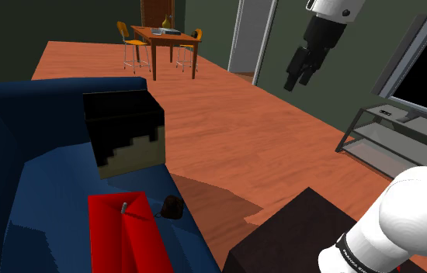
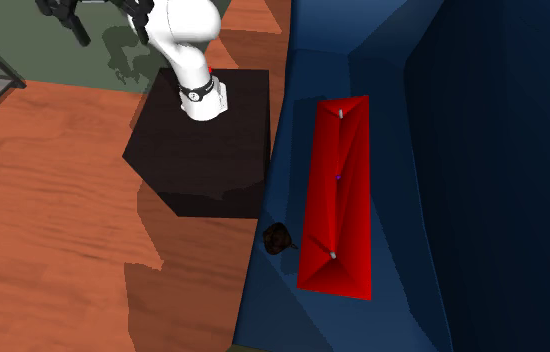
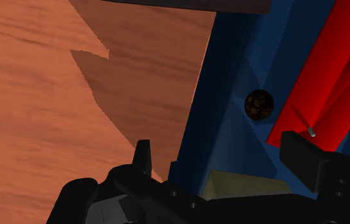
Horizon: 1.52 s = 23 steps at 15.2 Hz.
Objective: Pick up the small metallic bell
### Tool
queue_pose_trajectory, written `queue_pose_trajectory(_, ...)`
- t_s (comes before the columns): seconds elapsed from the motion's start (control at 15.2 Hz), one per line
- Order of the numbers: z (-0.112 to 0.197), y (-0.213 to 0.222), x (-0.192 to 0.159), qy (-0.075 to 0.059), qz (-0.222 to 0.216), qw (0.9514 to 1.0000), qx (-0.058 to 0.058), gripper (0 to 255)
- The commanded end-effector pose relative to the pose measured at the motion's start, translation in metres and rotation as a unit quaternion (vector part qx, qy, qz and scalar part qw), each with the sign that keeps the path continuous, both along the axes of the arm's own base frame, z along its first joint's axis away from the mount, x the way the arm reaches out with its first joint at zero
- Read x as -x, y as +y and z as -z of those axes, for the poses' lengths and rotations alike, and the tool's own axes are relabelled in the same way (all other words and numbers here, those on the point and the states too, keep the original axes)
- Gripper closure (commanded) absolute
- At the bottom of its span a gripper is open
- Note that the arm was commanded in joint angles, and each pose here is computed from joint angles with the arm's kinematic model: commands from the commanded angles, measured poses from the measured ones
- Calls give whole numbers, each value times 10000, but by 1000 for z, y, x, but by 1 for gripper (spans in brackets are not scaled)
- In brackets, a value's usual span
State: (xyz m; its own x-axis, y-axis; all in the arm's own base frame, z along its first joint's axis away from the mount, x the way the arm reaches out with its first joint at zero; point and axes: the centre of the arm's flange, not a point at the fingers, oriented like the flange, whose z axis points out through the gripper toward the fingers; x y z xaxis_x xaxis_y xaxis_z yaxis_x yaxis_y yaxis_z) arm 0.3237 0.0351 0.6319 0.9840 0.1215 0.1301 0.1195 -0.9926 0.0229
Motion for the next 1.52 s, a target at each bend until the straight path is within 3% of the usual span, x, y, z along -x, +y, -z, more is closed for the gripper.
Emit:
queue_pose_trajectory(0.0, 0, 0, 0, 0, 0, 10000, 0, 0)
queue_pose_trajectory(0.73, 124, 25, -75, 486, 75, 9965, -678, 0)
queue_pose_trajectory(1.45, 250, 66, -139, 969, 149, 9860, -1351, 0)
